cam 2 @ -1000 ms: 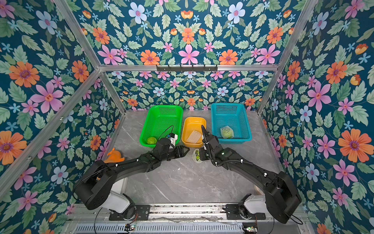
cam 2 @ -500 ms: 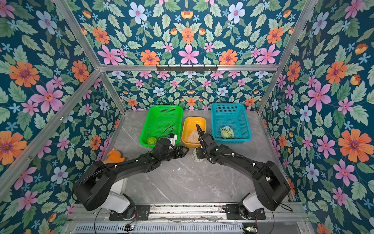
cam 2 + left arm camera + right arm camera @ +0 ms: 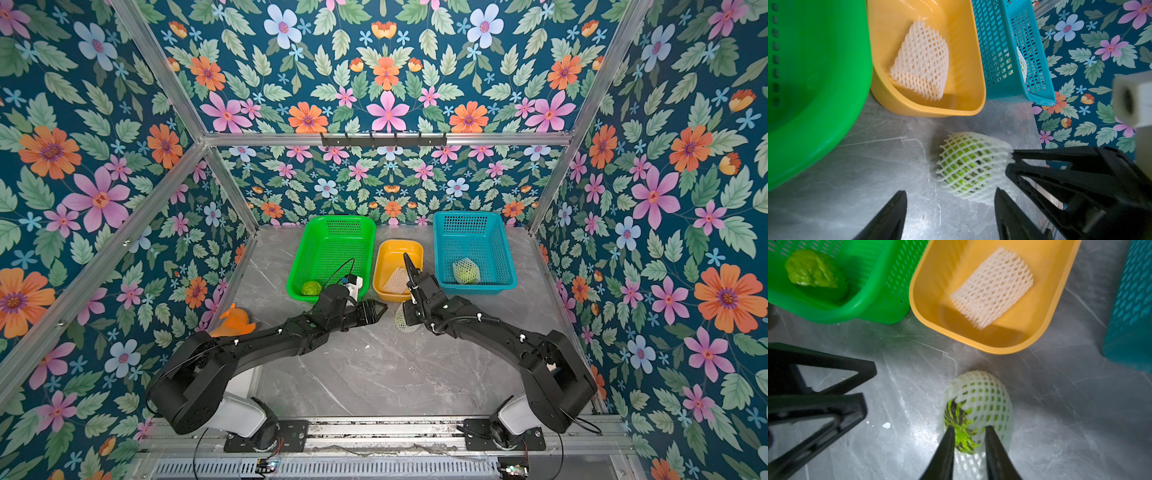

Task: Sleeve custard apples in foam nets
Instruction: Put on the foam net on the custard apple.

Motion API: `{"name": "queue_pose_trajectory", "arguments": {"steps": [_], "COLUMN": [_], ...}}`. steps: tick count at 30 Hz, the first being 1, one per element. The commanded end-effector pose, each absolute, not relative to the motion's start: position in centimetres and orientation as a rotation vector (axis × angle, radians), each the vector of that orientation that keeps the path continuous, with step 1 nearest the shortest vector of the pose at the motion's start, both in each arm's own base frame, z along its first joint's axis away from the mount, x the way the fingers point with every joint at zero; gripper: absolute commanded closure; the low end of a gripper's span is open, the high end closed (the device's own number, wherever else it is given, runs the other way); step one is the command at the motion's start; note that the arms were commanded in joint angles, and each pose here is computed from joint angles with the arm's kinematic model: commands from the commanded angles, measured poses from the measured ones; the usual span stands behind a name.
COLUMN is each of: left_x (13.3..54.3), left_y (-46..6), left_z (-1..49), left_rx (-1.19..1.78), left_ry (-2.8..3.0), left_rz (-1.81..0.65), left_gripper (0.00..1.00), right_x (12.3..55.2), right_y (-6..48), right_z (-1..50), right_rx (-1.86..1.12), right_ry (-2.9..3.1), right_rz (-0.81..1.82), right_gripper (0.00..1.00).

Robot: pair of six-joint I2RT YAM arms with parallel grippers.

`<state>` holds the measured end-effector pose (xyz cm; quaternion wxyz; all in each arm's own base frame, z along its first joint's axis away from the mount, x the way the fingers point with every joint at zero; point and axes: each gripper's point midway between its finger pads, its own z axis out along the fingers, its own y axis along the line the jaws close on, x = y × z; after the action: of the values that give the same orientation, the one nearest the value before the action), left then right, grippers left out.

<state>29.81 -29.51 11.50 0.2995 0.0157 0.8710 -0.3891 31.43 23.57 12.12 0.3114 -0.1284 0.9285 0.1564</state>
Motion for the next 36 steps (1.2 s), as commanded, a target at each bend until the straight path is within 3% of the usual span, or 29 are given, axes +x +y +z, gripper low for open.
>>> {"name": "queue_pose_trajectory", "arguments": {"steps": [1, 9, 13, 24, 27, 36], "left_x": [30.2, 30.4, 30.2, 30.0, 30.0, 30.3], "left_y": [-29.3, -28.7, -28.5, -28.1, -28.0, -28.1], "left_z": [11.7, 11.9, 11.9, 12.2, 12.2, 12.4], "left_rx": [0.041, 0.029, 0.026, 0.02, 0.019, 0.022], "left_ry": [2.296, 2.28, 2.28, 2.274, 2.275, 2.273], "left_rz": [-1.015, -1.013, -1.013, -1.008, -1.001, -0.996], "left_gripper": [0.28, 0.28, 0.28, 0.28, 0.28, 0.28], "right_x": [30.8, 28.8, 27.5, 28.9, 30.2, 31.6], "right_y": [22.9, 22.5, 23.9, 23.9, 23.7, 25.2], "right_z": [12.5, 12.3, 11.4, 8.3, 8.5, 7.8], "right_rx": [-0.302, -0.269, -0.364, -0.46, -0.447, -0.472], "right_ry": [2.465, 2.429, 2.37, 2.272, 2.25, 2.291], "right_rz": [0.405, 0.504, 0.583, 0.328, 0.253, 0.254], "right_gripper": [0.49, 0.01, 0.01, 0.01, 0.1, 0.23]}}
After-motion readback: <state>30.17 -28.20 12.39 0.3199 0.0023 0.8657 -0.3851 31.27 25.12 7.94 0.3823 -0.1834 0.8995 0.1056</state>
